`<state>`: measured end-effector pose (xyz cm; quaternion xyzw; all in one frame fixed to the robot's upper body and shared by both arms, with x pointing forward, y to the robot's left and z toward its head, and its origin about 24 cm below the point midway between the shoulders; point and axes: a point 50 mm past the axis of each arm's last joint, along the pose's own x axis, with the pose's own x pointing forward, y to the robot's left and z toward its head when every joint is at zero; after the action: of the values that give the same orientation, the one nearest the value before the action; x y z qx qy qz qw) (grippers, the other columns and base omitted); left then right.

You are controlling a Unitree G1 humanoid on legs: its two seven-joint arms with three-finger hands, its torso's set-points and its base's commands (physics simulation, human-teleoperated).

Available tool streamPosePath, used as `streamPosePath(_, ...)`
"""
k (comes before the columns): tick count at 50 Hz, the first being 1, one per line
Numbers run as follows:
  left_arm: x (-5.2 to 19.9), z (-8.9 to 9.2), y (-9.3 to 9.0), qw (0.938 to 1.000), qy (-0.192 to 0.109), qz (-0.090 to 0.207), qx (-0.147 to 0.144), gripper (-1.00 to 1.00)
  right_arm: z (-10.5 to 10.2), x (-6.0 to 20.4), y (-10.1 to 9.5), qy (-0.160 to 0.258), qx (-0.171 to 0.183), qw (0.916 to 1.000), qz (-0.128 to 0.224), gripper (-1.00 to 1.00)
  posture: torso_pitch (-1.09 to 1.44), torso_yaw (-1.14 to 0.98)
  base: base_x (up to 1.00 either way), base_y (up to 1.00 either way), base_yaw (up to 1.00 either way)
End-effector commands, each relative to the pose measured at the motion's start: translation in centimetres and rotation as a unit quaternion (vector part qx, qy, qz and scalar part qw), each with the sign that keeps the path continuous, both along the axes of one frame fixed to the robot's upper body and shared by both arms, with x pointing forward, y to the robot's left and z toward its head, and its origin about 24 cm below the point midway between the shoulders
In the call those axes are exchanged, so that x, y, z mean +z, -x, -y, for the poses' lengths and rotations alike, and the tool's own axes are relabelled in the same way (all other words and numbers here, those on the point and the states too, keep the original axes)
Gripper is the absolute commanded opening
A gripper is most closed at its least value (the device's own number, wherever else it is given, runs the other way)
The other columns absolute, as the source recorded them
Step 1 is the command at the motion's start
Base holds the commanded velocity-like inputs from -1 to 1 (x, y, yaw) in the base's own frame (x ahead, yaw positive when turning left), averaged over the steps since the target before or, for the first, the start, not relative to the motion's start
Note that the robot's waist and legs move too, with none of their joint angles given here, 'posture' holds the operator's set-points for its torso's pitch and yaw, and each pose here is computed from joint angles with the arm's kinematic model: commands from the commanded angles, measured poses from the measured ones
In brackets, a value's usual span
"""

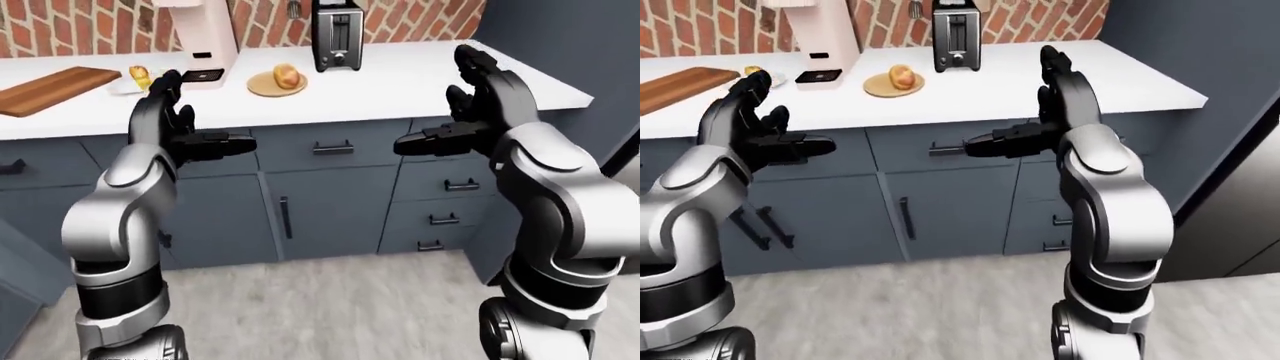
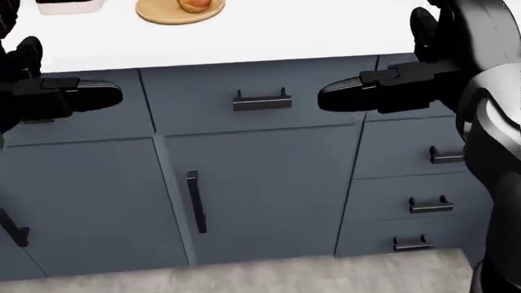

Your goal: Place all breads on the cutting board.

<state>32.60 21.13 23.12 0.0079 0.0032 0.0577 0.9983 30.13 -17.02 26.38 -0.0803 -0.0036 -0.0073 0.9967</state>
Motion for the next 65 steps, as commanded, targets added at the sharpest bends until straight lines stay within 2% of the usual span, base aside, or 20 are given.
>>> streamPosePath(1, 2.5, -0.41, 0.56, 0.9982, -0.007, 0.059, 0.012, 1.0, -0.45, 1.73, 0.51, 0.005, 0.013, 0.9987, 0.05, 1.0, 0.0, 0.0, 0.3, 0.2, 0.0)
streamPosePath(55, 2.34, -0.4, 0.98, 0.9984, 0.0, 0.056, 0.012, 1.0, -0.93, 1.5, 0.82, 0.008, 0.021, 0.9988, 0.043, 1.0, 0.0, 0.0, 0.21, 0.36, 0.0)
streamPosePath(61, 2.27, -0.43, 1.1, 0.9984, 0.001, 0.056, 0.012, 1.0, -0.84, 1.78, 0.84, 0.008, 0.013, 0.9985, 0.053, 1.0, 0.0, 0.0, 0.0, 0.0, 0.0)
streamPosePath(65, 2.14, -0.5, 1.18, 0.9984, 0.003, 0.056, 0.013, 1.0, -0.84, 1.77, 0.94, 0.009, 0.013, 0.9986, 0.051, 1.0, 0.0, 0.0, -0.03, 0.0, 0.95)
